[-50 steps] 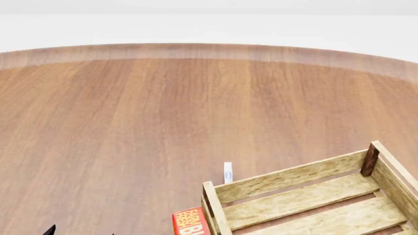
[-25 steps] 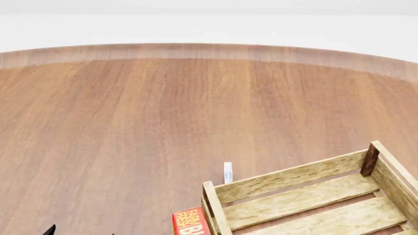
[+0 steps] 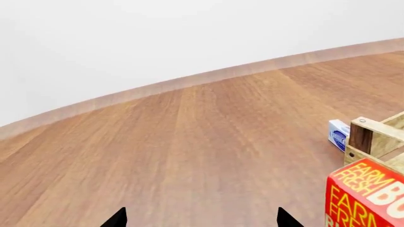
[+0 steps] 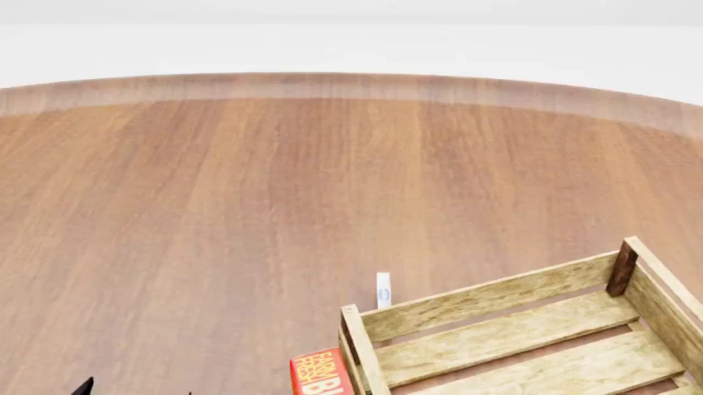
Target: Pick up the tomato sauce, and put it in the wooden tray.
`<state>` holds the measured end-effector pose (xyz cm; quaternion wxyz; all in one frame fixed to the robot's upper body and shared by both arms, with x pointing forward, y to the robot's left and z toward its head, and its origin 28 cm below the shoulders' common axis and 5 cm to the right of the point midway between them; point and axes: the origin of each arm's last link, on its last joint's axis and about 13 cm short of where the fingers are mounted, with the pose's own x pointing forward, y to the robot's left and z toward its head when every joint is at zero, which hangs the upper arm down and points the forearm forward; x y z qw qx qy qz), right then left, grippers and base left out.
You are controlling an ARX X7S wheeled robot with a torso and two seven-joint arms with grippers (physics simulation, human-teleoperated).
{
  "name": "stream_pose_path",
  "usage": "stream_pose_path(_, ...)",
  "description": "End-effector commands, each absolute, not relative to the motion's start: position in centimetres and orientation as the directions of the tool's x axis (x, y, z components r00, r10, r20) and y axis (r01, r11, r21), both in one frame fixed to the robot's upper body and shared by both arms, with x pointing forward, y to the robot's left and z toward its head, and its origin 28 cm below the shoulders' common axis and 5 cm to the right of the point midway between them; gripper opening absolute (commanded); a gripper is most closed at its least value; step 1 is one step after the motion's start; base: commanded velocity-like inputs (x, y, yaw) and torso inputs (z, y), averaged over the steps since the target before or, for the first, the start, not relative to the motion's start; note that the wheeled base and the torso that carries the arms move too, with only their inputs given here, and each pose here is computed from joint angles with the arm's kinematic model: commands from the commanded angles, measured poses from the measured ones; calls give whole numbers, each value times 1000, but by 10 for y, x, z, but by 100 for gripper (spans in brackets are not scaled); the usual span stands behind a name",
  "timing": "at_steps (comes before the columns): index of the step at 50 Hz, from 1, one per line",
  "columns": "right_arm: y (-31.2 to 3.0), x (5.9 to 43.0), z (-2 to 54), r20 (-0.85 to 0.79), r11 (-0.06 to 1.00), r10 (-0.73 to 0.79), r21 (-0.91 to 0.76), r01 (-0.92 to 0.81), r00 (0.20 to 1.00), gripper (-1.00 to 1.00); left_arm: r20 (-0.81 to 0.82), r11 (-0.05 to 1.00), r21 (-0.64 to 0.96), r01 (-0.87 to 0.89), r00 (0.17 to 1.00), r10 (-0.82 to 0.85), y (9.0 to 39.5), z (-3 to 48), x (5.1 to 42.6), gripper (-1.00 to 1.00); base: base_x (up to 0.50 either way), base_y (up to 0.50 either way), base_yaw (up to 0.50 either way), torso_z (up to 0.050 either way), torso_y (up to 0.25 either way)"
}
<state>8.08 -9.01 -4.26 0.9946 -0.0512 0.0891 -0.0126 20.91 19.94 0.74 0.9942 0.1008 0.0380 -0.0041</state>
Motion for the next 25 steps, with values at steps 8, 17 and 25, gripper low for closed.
stream_pose_path(8,-84,47,8,53,992,7,-122,-1,999,-100,-49,988,155,-11,999,19,200,9,211,100,0,0,0,0,0)
stream_pose_path(17,-84,47,12,81,992,5,-124,5,997,-100,-49,988,156,-11,999,19,200,9,210,100,0,0,0,0,0)
stream_pose_path(25,-85,52,16,100,991,-9,-128,22,995,-100,-49,988,155,-11,999,18,200,9,210,100,0,0,0,0,1)
